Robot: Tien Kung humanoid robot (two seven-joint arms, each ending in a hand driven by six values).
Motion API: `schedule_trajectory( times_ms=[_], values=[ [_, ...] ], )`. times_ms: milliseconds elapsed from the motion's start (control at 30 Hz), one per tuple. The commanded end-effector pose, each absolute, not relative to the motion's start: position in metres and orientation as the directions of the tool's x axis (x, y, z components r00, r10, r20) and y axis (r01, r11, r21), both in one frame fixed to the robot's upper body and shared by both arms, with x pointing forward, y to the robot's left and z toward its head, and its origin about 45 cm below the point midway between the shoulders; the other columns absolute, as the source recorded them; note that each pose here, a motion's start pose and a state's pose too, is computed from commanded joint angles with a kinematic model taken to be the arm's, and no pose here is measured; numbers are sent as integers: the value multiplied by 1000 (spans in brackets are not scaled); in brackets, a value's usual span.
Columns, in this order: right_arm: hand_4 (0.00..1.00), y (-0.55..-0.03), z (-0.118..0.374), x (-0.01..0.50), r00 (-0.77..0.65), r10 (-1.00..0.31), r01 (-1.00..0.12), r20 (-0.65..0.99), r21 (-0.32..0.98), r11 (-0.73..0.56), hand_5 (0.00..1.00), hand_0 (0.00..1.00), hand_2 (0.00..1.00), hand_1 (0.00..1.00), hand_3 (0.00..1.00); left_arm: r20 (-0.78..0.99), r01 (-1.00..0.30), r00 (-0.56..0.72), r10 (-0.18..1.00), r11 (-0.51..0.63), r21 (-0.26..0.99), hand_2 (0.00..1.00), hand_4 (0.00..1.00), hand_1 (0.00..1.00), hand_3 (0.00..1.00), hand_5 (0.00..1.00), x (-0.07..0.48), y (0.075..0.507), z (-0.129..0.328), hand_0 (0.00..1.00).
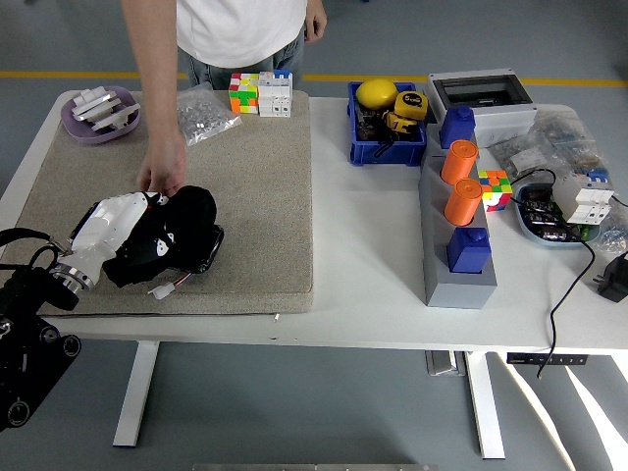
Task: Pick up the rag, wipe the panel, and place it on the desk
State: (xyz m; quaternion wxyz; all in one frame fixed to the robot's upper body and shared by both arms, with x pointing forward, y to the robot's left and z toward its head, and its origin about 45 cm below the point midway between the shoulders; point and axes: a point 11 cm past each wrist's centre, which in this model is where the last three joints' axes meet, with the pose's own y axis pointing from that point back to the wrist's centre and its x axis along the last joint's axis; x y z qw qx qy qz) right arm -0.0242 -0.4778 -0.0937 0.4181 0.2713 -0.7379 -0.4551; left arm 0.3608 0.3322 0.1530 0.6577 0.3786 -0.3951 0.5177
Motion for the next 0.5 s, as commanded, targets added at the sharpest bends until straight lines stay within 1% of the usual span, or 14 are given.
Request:
schedule_trajectory(
  times_ms=[67,333,500],
  values=[
    [965,-478,-93,-24,-503,-781,-21,371,898,440,462,760,679,619,603,915,-984,145,377,155,91,528,220,232,444,2,360,341,151,258],
    [965,-478,-93,-25,-502,-781,-16,372,898,439,462,760,679,620,603,929,-994,99,357,81,75,528,218,232,443,2,364,369,158,261],
    [965,-479,-93,-23,-501,-781,-19,373,898,441,462,760,679,619,603,936,-996,88,341,21,86,527,214,233,443,2,364,393,157,259]
  ],
)
